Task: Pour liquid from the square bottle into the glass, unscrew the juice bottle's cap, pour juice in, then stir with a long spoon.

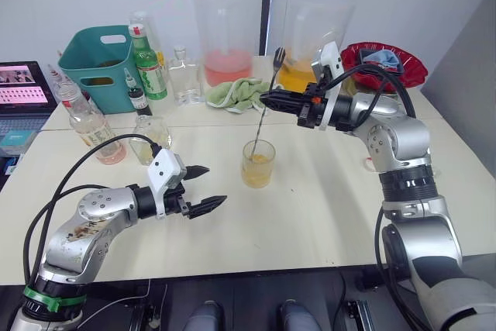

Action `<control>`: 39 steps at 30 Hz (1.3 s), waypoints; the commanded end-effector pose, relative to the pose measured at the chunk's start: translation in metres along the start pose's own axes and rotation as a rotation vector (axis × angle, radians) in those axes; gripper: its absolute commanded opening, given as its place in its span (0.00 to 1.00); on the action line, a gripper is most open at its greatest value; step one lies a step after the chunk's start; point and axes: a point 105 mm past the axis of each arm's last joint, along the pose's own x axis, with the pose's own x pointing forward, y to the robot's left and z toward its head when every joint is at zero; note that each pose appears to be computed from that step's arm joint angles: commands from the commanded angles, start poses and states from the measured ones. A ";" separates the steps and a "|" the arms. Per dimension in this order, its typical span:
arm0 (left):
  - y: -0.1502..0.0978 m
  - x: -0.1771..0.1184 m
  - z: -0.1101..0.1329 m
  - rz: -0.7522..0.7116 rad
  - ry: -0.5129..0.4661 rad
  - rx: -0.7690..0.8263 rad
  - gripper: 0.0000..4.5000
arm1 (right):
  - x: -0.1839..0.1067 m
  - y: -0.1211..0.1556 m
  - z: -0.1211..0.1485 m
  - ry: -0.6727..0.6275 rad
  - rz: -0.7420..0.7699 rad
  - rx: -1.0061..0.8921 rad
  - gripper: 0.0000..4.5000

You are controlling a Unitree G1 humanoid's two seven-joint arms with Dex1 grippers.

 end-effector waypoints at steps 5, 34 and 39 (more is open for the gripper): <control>0.004 -0.001 0.008 0.018 -0.033 0.041 0.99 | -0.004 0.018 0.039 -0.063 0.092 -0.170 0.00; 0.006 -0.002 0.006 0.039 -0.028 0.053 0.99 | 0.004 0.046 0.004 0.071 0.270 -0.068 0.00; 0.007 0.000 0.006 0.040 -0.034 0.053 0.99 | -0.014 0.037 0.009 0.141 0.270 -0.143 0.00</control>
